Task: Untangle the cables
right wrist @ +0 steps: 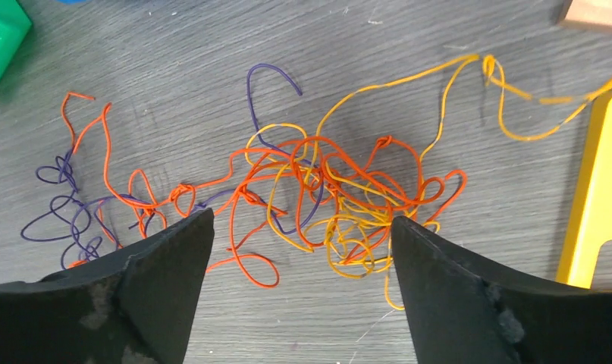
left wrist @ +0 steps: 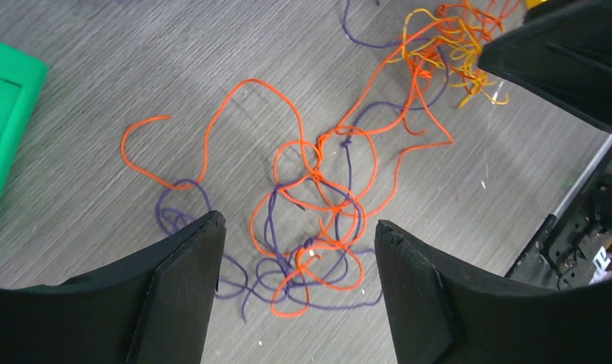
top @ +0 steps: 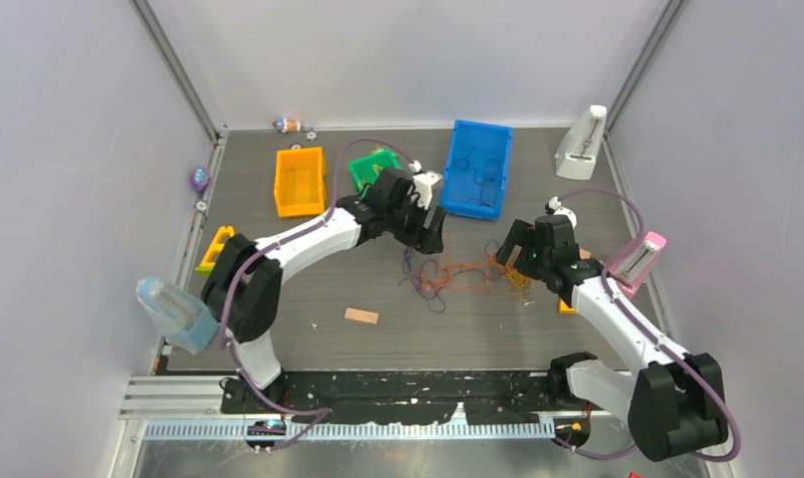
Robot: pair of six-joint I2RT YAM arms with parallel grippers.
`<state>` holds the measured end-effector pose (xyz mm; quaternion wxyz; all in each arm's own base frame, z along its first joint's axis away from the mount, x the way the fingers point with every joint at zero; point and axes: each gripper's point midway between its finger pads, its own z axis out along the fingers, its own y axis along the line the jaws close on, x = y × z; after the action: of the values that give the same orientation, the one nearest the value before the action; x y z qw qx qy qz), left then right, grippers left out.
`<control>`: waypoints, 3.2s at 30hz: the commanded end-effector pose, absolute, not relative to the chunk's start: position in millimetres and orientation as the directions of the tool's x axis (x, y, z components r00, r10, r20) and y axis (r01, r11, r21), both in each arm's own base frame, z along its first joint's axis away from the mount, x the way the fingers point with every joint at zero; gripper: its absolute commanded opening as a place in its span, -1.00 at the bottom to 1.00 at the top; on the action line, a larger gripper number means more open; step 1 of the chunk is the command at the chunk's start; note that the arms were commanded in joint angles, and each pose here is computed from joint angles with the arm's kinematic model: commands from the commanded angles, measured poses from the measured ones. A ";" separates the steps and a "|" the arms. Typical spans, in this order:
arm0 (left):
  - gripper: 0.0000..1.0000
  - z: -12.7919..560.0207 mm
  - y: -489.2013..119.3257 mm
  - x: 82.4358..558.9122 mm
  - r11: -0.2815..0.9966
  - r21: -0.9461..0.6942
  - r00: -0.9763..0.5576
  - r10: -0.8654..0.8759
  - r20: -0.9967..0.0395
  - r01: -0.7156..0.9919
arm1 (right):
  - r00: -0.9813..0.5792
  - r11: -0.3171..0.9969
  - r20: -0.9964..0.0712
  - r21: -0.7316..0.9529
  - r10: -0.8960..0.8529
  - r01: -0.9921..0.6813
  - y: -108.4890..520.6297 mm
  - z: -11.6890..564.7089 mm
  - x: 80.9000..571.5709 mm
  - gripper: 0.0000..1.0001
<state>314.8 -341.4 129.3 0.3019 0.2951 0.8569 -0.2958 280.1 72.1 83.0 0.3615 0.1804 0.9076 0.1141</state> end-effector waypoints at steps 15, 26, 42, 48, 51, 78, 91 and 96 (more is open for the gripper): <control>0.02 66.5 -407.1 325.9 0.680 -0.453 -0.790 0.323 -0.521 0.577 | -0.637 0.934 -0.689 0.319 0.345 0.160 70.3 103.2 284.4 0.90; -1.00 132.1 -406.0 316.9 0.594 -0.468 -0.711 0.273 -0.648 0.654 | -0.657 0.922 -0.690 0.386 0.304 0.021 94.1 105.2 283.3 0.88; -1.00 402.2 -388.1 245.3 0.255 -0.497 -0.526 0.058 -0.848 0.829 | -0.384 0.614 -0.887 0.457 0.257 -0.643 200.6 199.4 253.7 0.99; -1.00 461.0 -391.9 218.6 0.081 -0.529 -0.530 -0.009 -0.848 0.845 | -0.340 0.678 -0.909 0.408 0.240 -0.611 201.8 202.3 264.4 0.99; -1.00 478.0 -392.5 206.5 0.036 -0.530 -0.530 -0.016 -0.848 0.847 | -0.370 0.717 -0.898 0.420 0.239 -0.557 197.5 189.7 273.2 0.98; -1.00 523.9 -193.1 292.5 0.575 -0.501 -0.271 -0.441 -0.856 0.646 | -0.265 0.748 -0.779 0.355 0.568 0.561 6.5 90.3 249.5 -0.89; -1.00 508.7 -178.5 313.8 0.530 -0.535 -0.326 -0.439 -0.837 0.658 | -0.336 0.938 -0.879 0.343 0.338 0.044 69.2 144.1 269.4 0.94; -1.00 502.3 -177.8 315.6 0.548 -0.521 -0.326 -0.418 -0.848 0.654 | -0.337 0.888 -0.899 0.377 0.281 -0.265 121.6 168.8 273.8 0.91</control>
<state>322.4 -173.3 491.7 0.5640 0.0591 0.6853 -0.4569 262.8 68.7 123.0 0.5320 0.1383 0.8253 0.1295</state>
